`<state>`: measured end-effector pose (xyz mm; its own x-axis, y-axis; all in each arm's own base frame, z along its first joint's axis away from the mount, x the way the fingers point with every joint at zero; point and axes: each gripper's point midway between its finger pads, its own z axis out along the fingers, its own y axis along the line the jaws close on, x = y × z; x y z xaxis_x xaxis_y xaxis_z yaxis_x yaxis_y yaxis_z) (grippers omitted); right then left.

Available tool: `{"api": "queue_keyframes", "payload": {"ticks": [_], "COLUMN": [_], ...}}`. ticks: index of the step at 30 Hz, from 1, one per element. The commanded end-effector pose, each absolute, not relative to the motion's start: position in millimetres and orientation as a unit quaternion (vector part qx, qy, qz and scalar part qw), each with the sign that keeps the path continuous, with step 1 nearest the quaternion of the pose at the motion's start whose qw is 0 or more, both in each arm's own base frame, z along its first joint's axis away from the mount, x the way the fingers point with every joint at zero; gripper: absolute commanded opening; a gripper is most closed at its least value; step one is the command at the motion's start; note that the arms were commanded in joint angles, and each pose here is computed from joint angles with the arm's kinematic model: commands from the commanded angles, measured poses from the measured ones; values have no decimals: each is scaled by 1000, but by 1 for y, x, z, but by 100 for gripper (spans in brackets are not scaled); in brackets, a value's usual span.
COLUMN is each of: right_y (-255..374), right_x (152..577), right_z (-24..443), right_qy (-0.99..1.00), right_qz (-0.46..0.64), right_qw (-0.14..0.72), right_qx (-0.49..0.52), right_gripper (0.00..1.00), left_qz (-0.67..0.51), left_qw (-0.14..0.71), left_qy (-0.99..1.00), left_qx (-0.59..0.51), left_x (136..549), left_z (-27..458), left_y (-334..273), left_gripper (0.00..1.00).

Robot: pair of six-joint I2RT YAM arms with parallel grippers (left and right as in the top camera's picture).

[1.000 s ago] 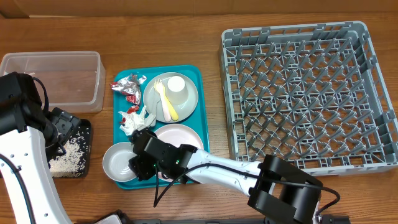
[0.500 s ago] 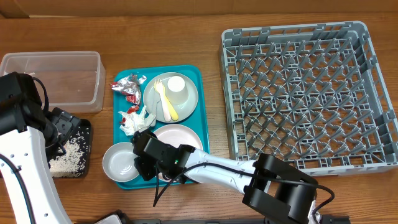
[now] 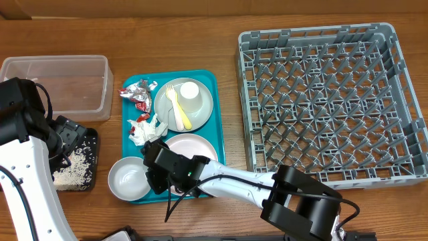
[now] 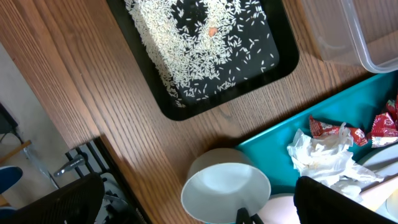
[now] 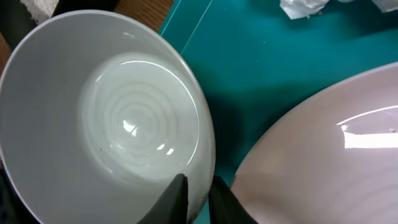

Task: Sort waste into correct bins and load items into the dishwasher rack
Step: 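Grasp the rim of the grey bowl with the right gripper, then lift the bowl and carry it right over the dish rack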

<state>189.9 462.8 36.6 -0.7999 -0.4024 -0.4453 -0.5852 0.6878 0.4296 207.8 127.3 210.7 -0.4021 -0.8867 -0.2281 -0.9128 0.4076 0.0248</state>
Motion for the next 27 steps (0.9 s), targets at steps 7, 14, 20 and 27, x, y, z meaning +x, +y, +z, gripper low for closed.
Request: {"api": "queue_keyframes", "payload": {"ticks": [7, 14, 20, 27], "right_y": [467, 462, 439, 310], "right_x": [206, 236, 273, 351], "right_z": [47, 84, 141, 241], "right_qy": [905, 912, 909, 907], "right_qz": [289, 289, 304, 243], "right_qw": [171, 169, 206, 330], "right_qx": [-262, -237, -199, -92], "right_gripper": [4, 4, 4, 4], "left_qz": [79, 79, 79, 78], "left_qw": [91, 91, 93, 97], "left_qy": [829, 828, 828, 827], "left_qx": [-547, -547, -547, -549], "left_x": [206, 206, 207, 208], "left_z": [211, 211, 211, 211], "left_y": [130, 130, 130, 131], "left_gripper": [100, 100, 100, 100]}}
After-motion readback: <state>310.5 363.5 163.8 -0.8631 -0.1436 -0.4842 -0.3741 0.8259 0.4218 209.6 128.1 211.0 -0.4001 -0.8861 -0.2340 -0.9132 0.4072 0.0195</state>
